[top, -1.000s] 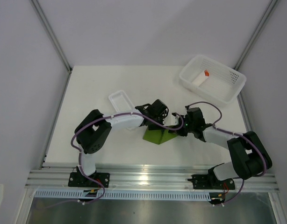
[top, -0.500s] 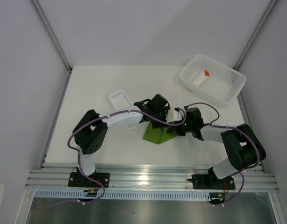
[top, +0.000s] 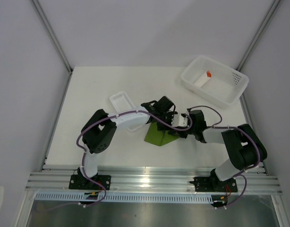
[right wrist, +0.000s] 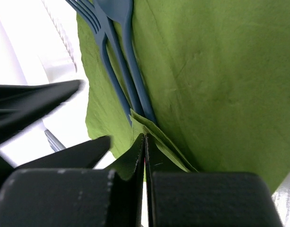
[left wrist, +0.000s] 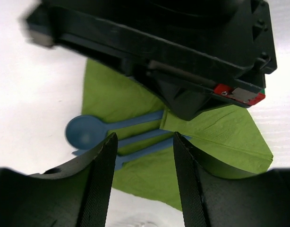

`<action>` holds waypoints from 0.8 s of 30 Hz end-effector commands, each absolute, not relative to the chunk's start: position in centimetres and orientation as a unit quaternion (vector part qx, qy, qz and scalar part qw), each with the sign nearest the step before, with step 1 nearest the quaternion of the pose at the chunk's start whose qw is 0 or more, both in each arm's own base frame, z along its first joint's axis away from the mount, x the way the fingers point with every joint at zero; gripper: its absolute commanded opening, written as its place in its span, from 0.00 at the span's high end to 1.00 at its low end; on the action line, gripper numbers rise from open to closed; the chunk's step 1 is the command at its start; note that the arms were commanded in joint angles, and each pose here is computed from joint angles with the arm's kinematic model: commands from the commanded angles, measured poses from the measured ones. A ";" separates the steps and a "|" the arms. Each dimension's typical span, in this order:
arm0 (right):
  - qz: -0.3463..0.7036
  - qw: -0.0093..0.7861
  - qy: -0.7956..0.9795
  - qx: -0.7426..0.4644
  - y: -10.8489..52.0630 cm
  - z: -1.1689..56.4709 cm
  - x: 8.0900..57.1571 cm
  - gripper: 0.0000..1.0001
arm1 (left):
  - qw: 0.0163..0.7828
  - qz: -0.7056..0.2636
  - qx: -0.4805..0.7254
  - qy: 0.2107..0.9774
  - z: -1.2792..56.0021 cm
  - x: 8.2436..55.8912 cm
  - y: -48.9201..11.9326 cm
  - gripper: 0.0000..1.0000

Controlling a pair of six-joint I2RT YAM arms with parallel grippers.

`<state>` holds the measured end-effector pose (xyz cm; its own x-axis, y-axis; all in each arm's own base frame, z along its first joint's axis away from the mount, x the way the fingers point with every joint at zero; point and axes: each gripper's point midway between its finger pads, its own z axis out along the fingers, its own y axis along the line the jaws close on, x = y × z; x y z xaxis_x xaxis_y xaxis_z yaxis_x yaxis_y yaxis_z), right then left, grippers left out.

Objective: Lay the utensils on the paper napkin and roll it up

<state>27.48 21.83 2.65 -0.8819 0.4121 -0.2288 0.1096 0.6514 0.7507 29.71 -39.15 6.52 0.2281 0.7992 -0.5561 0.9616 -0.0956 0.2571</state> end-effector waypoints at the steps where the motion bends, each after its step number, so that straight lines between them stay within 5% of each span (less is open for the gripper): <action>1: 0.408 0.200 0.878 0.148 22.1 3.2 28.0 1.00 | 0.288 -0.153 0.762 0.559 5.5 28.8 -40.0 0.46; 24: 0.354 0.240 0.890 0.159 19.6 5.0 28.5 0.98 | 0.271 -0.124 0.774 0.559 3.3 29.3 -40.1 0.47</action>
